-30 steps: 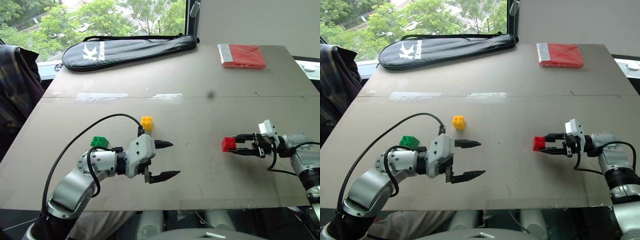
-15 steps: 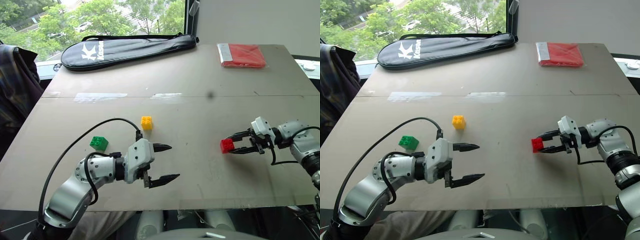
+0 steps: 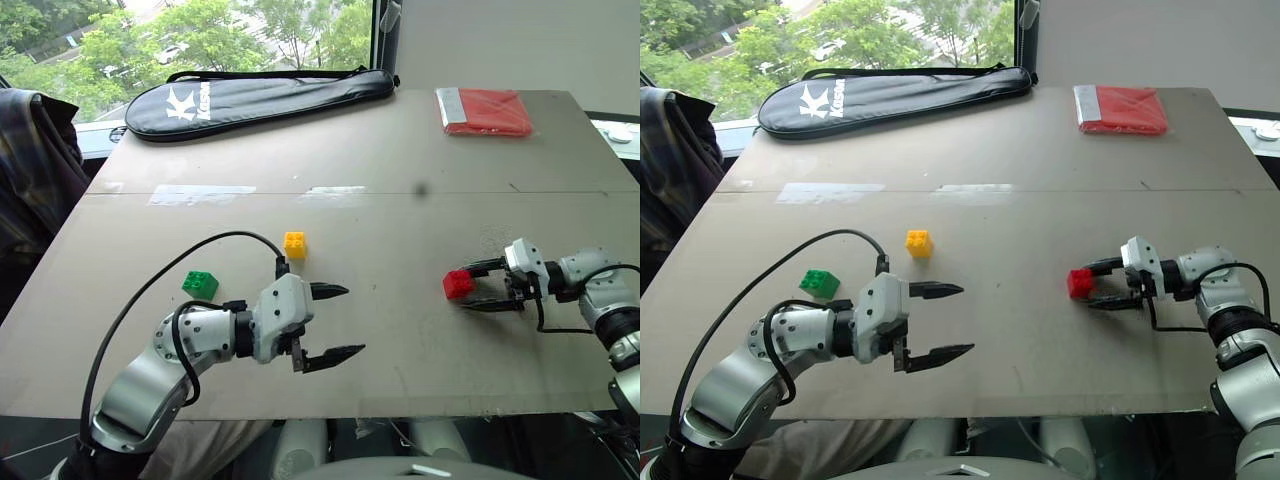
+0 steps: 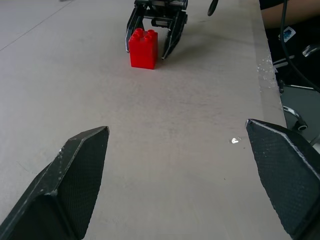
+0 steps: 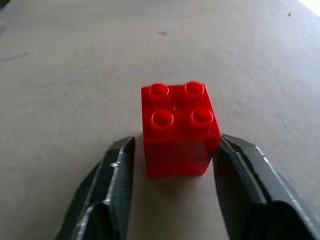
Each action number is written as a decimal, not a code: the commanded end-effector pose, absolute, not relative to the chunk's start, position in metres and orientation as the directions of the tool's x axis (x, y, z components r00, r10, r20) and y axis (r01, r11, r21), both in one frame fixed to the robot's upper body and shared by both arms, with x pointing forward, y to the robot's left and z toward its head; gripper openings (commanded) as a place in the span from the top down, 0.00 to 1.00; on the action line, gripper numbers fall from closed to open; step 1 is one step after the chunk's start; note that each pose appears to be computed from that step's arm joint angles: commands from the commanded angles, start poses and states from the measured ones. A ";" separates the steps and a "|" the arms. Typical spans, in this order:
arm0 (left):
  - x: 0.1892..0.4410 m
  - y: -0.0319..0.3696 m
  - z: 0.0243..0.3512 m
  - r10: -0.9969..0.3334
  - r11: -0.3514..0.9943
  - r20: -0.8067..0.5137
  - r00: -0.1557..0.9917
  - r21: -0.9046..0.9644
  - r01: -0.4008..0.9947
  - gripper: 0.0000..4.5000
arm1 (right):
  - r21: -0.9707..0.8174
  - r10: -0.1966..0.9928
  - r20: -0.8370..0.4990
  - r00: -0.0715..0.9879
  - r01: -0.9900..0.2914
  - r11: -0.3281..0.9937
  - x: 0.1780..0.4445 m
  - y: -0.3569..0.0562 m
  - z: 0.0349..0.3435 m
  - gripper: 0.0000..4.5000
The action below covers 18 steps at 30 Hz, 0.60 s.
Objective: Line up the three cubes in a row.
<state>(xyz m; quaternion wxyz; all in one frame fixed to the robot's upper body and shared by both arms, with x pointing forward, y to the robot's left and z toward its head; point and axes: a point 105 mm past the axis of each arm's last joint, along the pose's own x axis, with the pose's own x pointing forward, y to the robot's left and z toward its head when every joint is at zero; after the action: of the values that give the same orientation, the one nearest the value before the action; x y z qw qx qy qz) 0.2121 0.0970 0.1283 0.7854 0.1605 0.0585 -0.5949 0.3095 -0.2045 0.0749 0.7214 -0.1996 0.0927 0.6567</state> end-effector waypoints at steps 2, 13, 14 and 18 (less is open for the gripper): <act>0.208 0.092 0.136 -0.928 0.216 -0.262 0.265 0.201 0.955 0.00 | -0.216 0.900 -0.413 0.138 -0.975 0.050 0.313 -0.212 0.081 0.01; 0.213 0.103 0.132 -0.897 0.355 -0.213 0.388 0.180 0.917 0.00 | -0.284 0.945 -0.240 0.221 -0.947 0.149 0.312 -0.222 0.114 0.01; 0.217 0.106 0.132 -0.878 0.407 -0.190 0.440 0.188 0.894 0.00 | -0.286 0.955 -0.203 0.217 -0.946 0.155 0.308 -0.223 0.121 0.01; 0.237 0.122 0.133 -0.715 0.668 -0.091 0.693 0.204 0.716 0.00 | -0.271 0.978 -0.085 0.192 -0.949 0.163 0.293 -0.225 0.145 0.01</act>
<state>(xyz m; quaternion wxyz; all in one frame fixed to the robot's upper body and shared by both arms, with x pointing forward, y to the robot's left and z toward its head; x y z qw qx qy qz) 0.2317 0.1152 0.1215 0.8961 0.0945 0.0293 -0.4327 0.2970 -0.2255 0.1235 0.7736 -0.1395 -0.0181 0.6178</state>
